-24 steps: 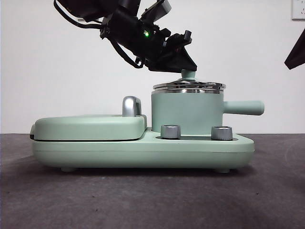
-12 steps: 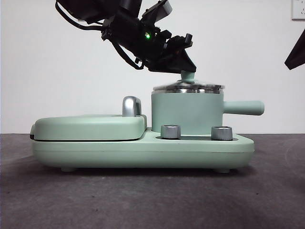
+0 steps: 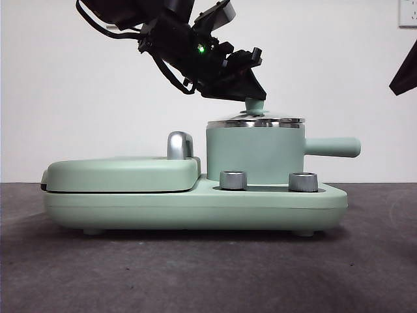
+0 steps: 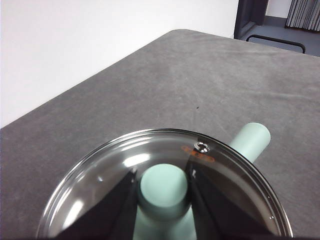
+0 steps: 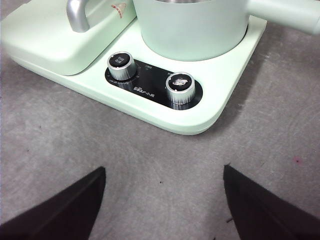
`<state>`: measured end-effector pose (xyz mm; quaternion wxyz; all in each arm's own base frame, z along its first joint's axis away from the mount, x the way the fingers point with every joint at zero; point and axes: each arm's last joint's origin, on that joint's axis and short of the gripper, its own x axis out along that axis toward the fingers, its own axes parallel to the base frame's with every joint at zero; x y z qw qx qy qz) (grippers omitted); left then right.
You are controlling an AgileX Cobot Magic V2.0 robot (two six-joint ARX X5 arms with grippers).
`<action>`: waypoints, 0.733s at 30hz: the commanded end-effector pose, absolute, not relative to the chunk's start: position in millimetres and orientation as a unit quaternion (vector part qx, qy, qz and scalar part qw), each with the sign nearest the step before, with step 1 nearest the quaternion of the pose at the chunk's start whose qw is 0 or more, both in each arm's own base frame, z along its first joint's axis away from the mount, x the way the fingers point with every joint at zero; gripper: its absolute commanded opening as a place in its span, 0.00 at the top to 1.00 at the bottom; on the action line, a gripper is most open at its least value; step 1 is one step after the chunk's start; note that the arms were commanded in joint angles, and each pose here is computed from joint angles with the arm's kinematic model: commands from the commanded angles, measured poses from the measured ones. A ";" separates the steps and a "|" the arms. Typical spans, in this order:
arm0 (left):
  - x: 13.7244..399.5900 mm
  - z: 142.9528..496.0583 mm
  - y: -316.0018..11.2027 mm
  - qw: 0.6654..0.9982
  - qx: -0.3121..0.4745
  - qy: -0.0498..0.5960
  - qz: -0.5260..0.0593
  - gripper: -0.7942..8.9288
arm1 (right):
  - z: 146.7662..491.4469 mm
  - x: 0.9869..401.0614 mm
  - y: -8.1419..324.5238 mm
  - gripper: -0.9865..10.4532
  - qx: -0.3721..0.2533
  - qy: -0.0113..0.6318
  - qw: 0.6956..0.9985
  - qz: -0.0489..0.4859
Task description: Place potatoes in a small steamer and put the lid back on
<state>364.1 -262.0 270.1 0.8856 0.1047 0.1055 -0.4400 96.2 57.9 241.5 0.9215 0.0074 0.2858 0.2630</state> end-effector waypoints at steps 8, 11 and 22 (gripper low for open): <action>358.5 280.0 -261.5 0.883 0.113 0.111 -0.443 0.90 | 242.3 96.4 58.8 0.59 0.011 0.285 0.921 0.264; 358.1 281.0 -262.5 0.883 0.112 0.105 -0.444 0.90 | 242.3 96.4 58.8 0.59 0.011 0.285 0.921 0.264; 359.8 287.7 -263.3 0.888 0.106 0.070 -0.442 0.90 | 242.0 96.2 58.7 0.59 0.011 0.287 0.920 0.265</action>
